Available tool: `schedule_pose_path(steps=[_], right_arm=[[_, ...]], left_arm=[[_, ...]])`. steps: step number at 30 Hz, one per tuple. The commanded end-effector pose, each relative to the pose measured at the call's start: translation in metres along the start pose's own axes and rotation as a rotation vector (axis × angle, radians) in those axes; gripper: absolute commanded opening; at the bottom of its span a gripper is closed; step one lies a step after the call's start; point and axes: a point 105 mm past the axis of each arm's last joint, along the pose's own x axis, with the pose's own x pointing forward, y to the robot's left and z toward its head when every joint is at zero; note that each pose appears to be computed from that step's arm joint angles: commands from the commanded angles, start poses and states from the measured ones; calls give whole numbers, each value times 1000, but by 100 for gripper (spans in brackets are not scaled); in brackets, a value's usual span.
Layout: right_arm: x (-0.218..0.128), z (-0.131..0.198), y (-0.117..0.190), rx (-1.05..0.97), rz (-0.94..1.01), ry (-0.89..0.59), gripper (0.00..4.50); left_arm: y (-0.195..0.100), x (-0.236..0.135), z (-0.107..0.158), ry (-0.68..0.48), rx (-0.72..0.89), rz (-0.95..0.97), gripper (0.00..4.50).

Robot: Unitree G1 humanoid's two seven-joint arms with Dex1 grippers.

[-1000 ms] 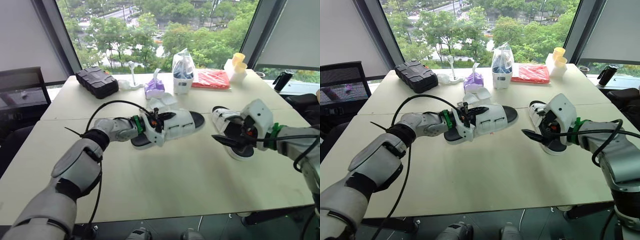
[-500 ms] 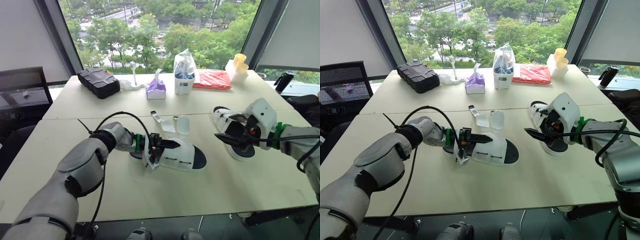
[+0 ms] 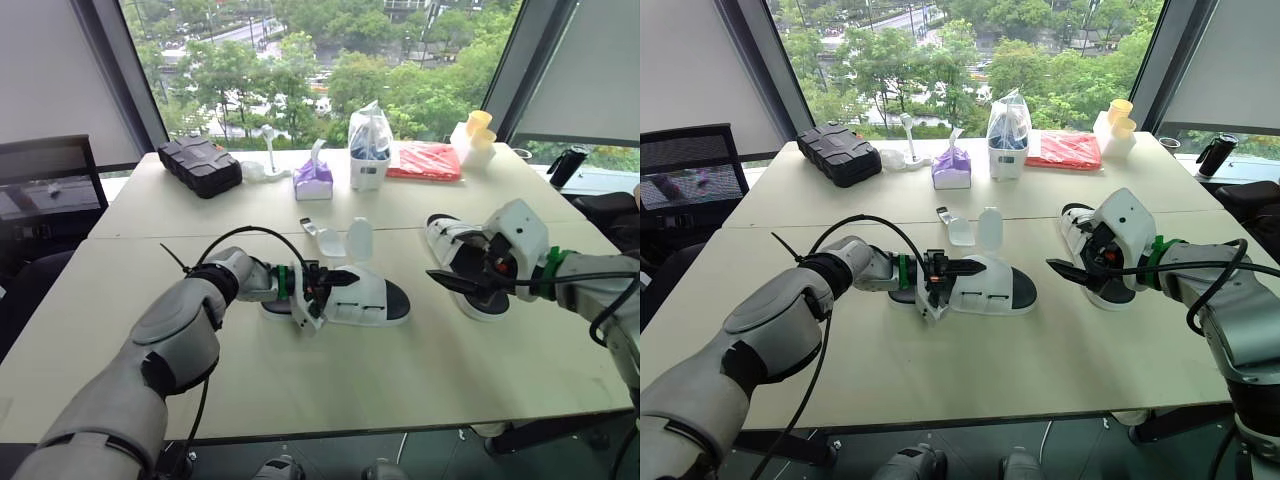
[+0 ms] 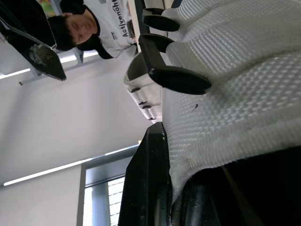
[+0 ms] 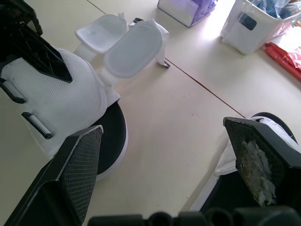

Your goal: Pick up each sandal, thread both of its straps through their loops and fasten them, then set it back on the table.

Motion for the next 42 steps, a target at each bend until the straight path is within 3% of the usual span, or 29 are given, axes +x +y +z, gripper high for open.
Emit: schedule_pose_path(steps=[1,8,15,23,27,32,35,39,42], right_arm=[[-4,12,-3,-45,-14,-32,450],[-2,13,1,-47,0,-37,450],[4,11,7,-41,25,-43,450],[23,10,20,-72,85,-72,450],[38,3,23,-110,109,-70,450],[51,-7,25,-126,137,-70,450],[56,-16,24,-154,141,-47,369],[65,-30,33,-146,197,-69,173],[69,-36,39,-144,236,-90,32]], left_arm=[[-7,-4,-1,31,-37,-23,96],[-9,-18,-9,73,-98,-54,445],[2,-43,-22,133,-234,-38,448],[18,-81,-35,217,-503,40,448],[8,-100,-52,331,-787,33,448],[4,-112,-54,273,-1214,62,448],[12,-114,-54,212,-1436,135,450],[11,-108,-45,167,-1734,202,450],[10,-107,-43,195,-1815,221,450]])
